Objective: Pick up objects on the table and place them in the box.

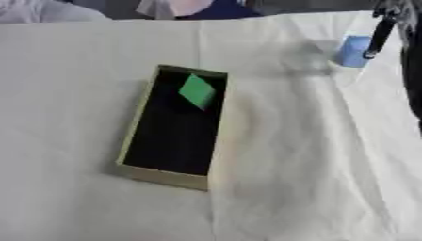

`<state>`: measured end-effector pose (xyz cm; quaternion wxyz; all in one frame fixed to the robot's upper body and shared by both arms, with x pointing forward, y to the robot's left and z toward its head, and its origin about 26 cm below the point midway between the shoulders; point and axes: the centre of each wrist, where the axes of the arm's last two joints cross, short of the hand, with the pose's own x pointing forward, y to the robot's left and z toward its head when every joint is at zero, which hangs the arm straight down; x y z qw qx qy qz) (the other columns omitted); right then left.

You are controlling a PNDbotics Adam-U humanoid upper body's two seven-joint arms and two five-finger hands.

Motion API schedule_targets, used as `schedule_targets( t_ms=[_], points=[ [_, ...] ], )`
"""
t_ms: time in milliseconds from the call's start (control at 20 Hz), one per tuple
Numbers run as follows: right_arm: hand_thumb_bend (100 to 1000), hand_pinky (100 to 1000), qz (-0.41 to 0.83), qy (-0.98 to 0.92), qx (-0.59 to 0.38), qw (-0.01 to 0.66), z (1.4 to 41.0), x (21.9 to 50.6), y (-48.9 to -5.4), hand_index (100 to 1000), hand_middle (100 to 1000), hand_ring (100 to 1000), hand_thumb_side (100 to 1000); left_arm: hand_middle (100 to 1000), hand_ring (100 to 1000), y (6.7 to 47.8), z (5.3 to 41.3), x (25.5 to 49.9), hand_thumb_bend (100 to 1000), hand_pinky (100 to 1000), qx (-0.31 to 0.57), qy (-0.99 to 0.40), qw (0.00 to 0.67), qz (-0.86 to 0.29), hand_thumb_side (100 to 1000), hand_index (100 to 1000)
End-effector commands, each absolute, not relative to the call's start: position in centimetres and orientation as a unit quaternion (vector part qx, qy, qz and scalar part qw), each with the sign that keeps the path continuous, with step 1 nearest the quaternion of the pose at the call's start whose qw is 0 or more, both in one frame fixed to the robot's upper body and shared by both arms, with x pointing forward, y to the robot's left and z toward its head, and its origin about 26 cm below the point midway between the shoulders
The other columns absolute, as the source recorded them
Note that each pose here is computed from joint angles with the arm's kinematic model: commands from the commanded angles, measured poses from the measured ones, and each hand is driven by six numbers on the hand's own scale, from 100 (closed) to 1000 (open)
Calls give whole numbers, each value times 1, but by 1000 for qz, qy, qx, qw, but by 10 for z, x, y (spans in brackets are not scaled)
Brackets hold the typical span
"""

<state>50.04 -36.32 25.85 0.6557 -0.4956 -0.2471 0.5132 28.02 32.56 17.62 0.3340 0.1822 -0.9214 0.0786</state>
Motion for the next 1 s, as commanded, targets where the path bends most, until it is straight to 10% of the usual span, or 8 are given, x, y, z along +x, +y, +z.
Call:
schedule_targets(
  t_ms=[50,600,1000],
  points=[
    [393,908,495,-266,-513,649,275,500,-362,1000,919,941,100,764,790,328,187,278,278,730,184,-928,316,70,911,878],
    [352,903,486,-260,-514,657,267,504,-357,1000,916,936,100,765,791,327,188,279,273,728,181,-929,316,71,914,879],
    [150,867,463,-262,-523,665,264,504,-355,959,829,892,100,765,791,326,187,279,270,728,181,-928,316,73,917,879]
  ],
)
